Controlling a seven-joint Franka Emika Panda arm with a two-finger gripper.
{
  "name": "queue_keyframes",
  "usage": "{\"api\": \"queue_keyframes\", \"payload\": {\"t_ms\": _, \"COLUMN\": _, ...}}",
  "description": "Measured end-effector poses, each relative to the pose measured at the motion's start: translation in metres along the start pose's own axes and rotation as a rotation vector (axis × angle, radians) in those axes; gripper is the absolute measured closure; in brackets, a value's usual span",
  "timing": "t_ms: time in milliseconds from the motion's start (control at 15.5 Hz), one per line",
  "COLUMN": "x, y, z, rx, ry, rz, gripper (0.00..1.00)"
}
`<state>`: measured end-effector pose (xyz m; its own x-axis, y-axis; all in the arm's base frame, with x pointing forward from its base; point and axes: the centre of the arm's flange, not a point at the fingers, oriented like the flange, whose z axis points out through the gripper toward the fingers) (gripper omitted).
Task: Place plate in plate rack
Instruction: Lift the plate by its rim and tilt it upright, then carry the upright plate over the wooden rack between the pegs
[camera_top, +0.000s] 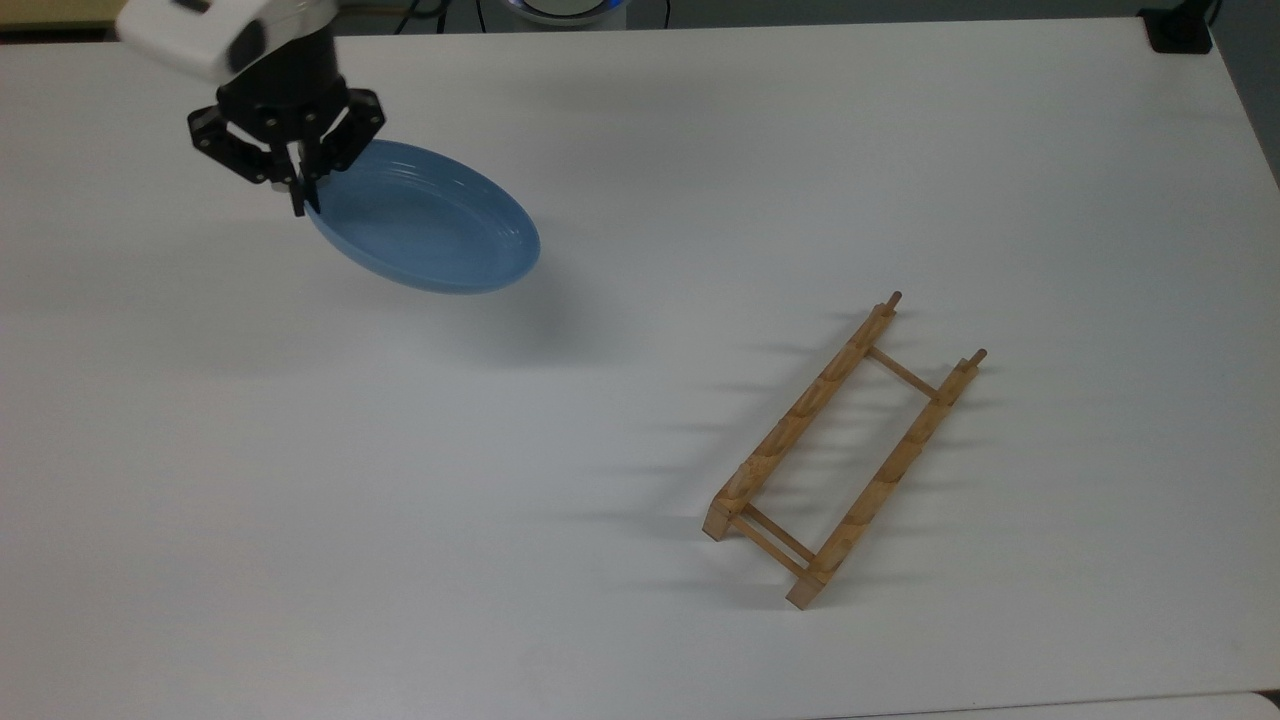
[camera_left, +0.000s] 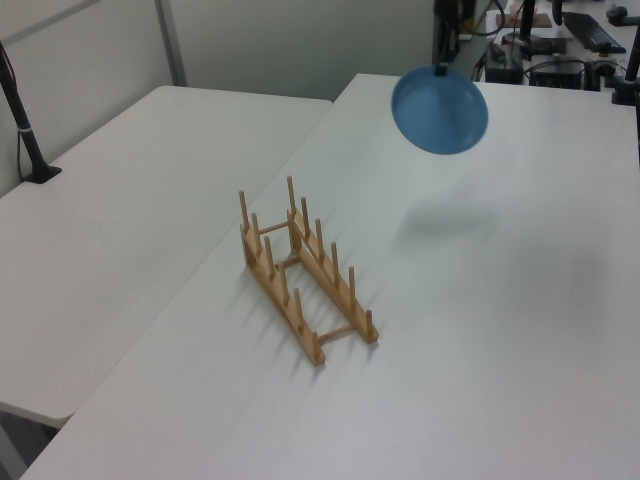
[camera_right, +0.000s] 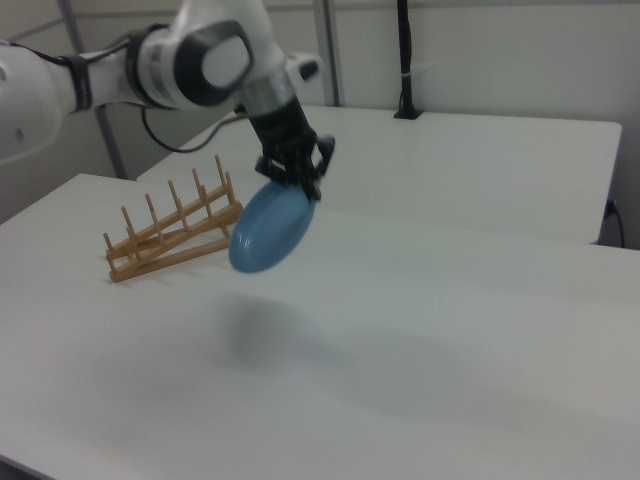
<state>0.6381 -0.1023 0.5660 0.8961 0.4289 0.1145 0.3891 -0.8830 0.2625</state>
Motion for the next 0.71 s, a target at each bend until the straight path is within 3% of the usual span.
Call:
{"api": "queue_keyframes", "payload": {"t_ms": 259, "x": 0.054, "y": -0.041, "z": -0.050, "rx": -0.193, "ry": 0.167, "rz": -0.131, "gripper": 0.95}}
{"api": "queue_keyframes", "payload": {"t_ms": 452, "x": 0.082, "y": -0.088, "z": -0.070, "rx": -0.306, "ry": 0.209, "rz": -0.150, "gripper": 0.95}}
{"api": "queue_keyframes", "payload": {"t_ms": 711, "x": 0.122, "y": -0.185, "z": -0.086, "rx": -0.453, "ry": 0.258, "rz": -0.162, "gripper": 0.95}}
